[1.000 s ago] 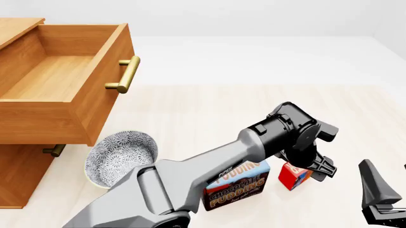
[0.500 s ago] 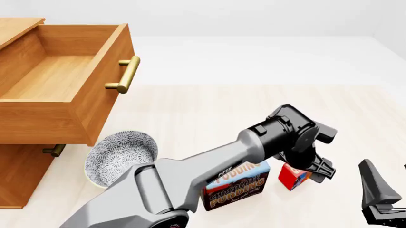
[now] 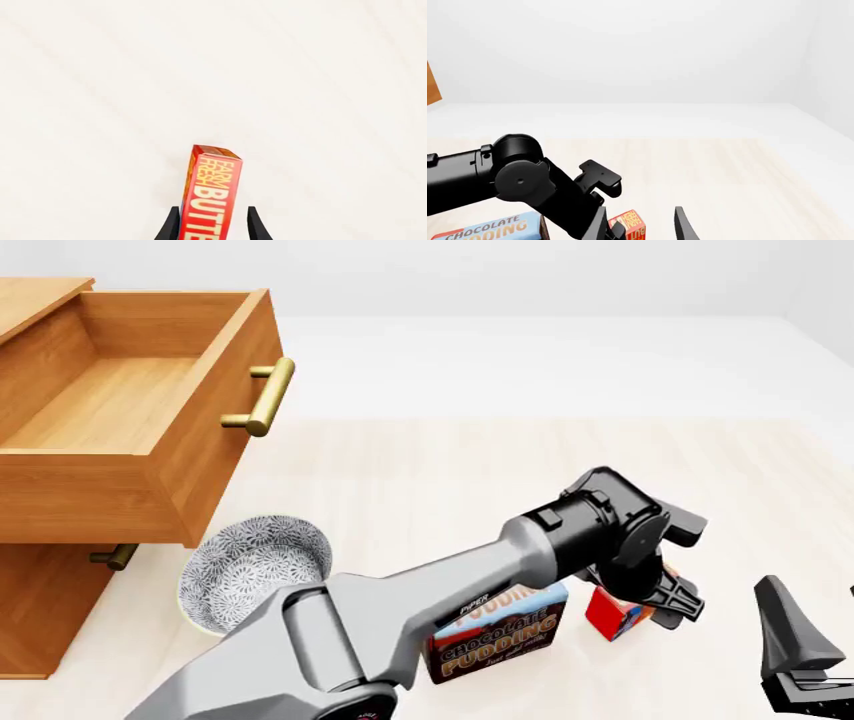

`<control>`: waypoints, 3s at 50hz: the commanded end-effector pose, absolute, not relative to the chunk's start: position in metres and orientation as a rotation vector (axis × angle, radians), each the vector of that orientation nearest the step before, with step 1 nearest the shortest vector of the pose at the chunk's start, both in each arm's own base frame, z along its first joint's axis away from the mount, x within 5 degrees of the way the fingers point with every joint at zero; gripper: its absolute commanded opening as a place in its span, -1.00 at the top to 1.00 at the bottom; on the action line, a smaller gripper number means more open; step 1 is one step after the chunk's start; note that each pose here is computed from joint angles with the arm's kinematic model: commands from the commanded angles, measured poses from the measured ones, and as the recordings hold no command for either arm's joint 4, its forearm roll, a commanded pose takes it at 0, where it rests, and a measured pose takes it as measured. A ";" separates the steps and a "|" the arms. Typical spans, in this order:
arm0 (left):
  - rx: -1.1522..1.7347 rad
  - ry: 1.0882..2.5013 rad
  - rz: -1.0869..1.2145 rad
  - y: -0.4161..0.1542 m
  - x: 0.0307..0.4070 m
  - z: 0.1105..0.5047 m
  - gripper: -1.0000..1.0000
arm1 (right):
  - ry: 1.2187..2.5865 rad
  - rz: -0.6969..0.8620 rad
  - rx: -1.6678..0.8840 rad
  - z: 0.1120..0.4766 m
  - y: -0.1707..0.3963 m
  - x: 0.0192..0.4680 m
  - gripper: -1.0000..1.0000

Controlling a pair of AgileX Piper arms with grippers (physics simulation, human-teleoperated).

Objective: Put the butter at the back in the top drawer of the cabinet and close it.

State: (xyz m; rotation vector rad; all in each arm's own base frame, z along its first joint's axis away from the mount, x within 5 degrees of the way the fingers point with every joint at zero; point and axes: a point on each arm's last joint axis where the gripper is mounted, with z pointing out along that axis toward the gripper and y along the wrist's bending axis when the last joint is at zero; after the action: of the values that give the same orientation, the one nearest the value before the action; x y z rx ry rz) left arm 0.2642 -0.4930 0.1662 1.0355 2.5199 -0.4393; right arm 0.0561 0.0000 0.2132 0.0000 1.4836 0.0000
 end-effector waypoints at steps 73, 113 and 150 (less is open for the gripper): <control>1.034 2.490 -0.463 -0.495 0.263 0.167 1.00 | 1.484 0.000 0.000 0.213 0.000 0.056 -1.00; 0.997 2.358 -0.508 -0.461 0.283 0.269 1.00 | 1.484 0.000 0.000 0.213 0.000 0.056 -1.00; 0.873 2.296 -0.518 -0.386 0.290 0.364 1.00 | 1.484 0.000 0.000 0.213 0.000 0.056 -1.00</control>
State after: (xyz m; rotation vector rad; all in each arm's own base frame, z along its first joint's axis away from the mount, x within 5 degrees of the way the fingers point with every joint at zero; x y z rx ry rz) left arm 0.2922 -0.4103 0.3303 0.9027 2.3475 -0.5023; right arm 0.0561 0.0000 0.2132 0.0000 1.4836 0.0000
